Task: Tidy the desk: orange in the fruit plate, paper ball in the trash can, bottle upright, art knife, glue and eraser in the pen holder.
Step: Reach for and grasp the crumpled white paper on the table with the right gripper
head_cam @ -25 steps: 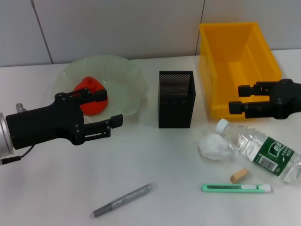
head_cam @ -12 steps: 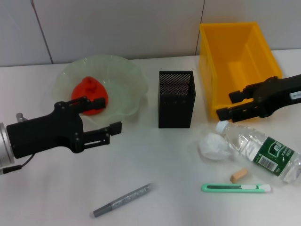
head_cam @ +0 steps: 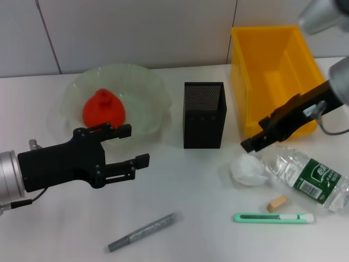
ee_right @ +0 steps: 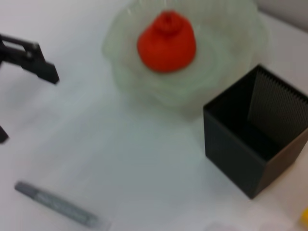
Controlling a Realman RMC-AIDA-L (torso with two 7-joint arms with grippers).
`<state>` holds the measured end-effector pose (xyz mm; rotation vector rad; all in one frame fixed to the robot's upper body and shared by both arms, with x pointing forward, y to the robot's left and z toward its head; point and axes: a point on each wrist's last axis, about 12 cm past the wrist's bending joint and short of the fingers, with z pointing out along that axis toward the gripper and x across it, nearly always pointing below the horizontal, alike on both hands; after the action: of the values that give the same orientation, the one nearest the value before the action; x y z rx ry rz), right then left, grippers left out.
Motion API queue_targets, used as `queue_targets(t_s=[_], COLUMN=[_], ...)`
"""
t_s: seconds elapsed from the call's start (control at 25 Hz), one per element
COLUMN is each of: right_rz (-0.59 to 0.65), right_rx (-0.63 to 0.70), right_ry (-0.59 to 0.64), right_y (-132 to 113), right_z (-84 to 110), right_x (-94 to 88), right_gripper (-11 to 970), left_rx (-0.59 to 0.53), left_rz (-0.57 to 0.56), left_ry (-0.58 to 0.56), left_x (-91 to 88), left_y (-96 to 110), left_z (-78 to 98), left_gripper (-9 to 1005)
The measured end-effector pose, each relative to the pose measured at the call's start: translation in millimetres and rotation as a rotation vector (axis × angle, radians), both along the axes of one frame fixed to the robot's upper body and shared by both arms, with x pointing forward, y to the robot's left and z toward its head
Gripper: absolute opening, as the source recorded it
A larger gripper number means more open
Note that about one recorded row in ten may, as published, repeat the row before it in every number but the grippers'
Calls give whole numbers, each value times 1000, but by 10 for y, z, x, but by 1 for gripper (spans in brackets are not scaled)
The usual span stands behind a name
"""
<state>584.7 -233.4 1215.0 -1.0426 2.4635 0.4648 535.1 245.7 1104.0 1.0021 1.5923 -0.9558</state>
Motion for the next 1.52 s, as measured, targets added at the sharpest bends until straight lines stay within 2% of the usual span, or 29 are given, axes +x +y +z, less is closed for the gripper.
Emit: queue_targets(t_s=[0.32, 0.52, 1.52], right_rz=[28, 27, 33], right_rx=[-162, -216, -236], right_ry=[34, 21, 20], right_y=[233, 273, 392], right_z=[-211, -274, -525], right_x=[78, 95, 174], right_gripper=[682, 680, 670], left_rx=[-1, -1, 17], left_rz=[-2, -2, -53], left_ry=[12, 8, 5], left_x=[-27, -33, -68], left_y=[-9, -10, -93], left_z=[-84, -89, -116], left_gripper=[791, 790, 790])
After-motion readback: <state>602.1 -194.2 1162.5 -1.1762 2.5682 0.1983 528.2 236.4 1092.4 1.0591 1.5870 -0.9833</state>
